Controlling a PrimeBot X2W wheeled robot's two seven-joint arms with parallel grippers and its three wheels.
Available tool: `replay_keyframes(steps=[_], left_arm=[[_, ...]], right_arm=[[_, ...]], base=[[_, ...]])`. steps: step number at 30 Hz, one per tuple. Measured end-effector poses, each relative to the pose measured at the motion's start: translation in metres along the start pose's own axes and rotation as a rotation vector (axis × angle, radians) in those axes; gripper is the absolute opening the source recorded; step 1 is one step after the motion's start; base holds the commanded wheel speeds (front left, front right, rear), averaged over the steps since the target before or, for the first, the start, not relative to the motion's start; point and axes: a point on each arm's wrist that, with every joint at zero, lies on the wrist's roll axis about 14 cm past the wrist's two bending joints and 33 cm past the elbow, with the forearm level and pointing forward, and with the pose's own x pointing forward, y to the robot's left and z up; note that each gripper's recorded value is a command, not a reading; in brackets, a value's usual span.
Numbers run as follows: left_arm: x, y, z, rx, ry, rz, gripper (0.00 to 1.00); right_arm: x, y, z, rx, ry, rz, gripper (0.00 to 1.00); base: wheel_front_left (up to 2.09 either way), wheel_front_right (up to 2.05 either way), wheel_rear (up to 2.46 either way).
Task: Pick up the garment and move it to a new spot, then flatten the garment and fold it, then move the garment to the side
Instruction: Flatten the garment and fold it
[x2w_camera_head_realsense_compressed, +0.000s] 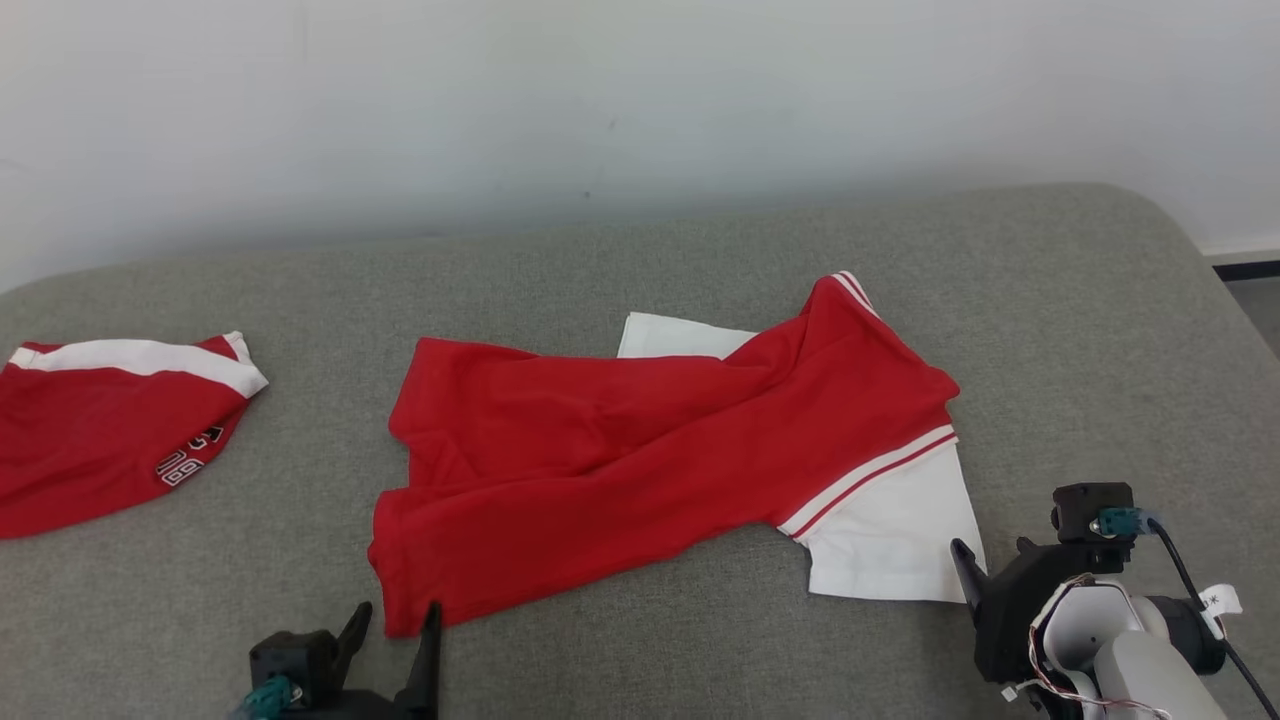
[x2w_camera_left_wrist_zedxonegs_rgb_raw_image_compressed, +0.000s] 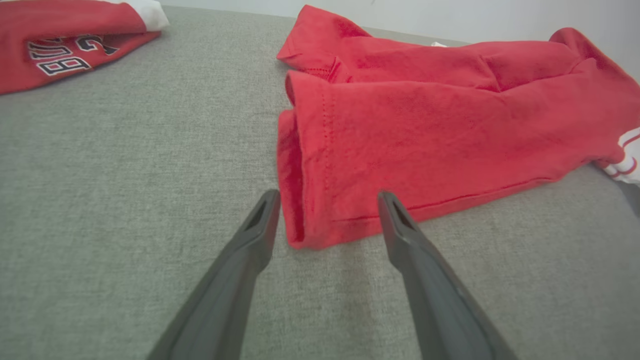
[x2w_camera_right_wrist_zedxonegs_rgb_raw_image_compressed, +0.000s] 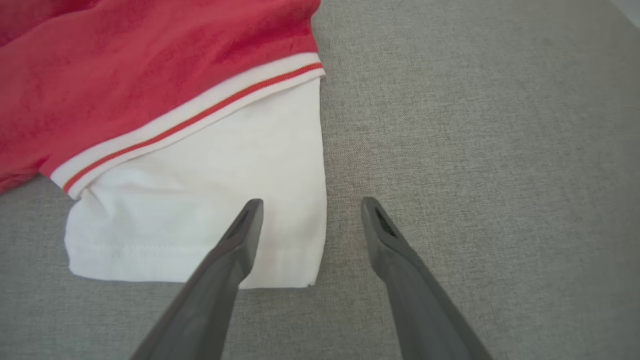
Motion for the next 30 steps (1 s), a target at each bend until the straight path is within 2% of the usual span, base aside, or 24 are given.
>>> replay_keyframes(steps=[5, 18, 19, 20, 21, 22, 26, 30], left_arm=[[0.008, 0.002, -0.008, 0.002, 0.026, 0.007, 1.00], [0.011, 0.003, -0.011, -0.004, 0.018, 0.002, 1.00], [0.012, 0.002, -0.011, -0.003, 0.019, 0.000, 0.93], [0.012, 0.002, -0.011, -0.005, 0.021, -0.002, 0.45], [0.013, 0.002, -0.012, -0.005, 0.022, -0.003, 0.02], [0.014, 0.002, -0.012, -0.005, 0.025, -0.005, 0.00], [0.016, -0.001, -0.014, -0.013, 0.033, -0.014, 0.00], [0.014, 0.001, -0.009, -0.076, 0.018, 0.002, 0.00]], right_arm=[[0.012, -0.004, -0.014, 0.011, 0.069, -0.015, 1.00], [0.030, 0.015, -0.034, 0.056, 0.196, 0.025, 1.00], [0.030, 0.015, -0.036, 0.056, 0.202, 0.027, 0.95], [0.031, 0.015, -0.036, 0.054, 0.206, 0.028, 0.42], [0.031, 0.016, -0.036, 0.049, 0.211, 0.030, 0.05], [0.032, 0.017, -0.037, 0.044, 0.217, 0.032, 0.00], [0.034, 0.026, -0.035, 0.045, 0.206, 0.055, 0.00], [0.033, 0.025, -0.028, 0.086, 0.158, 0.060, 0.00]], base=[[0.00, 0.00, 0.00], [0.00, 0.00, 0.00], [0.00, 0.00, 0.00], [0.00, 0.00, 0.00], [0.00, 0.00, 0.00], [0.00, 0.00, 0.00], [0.00, 0.00, 0.00], [0.00, 0.00, 0.00]])
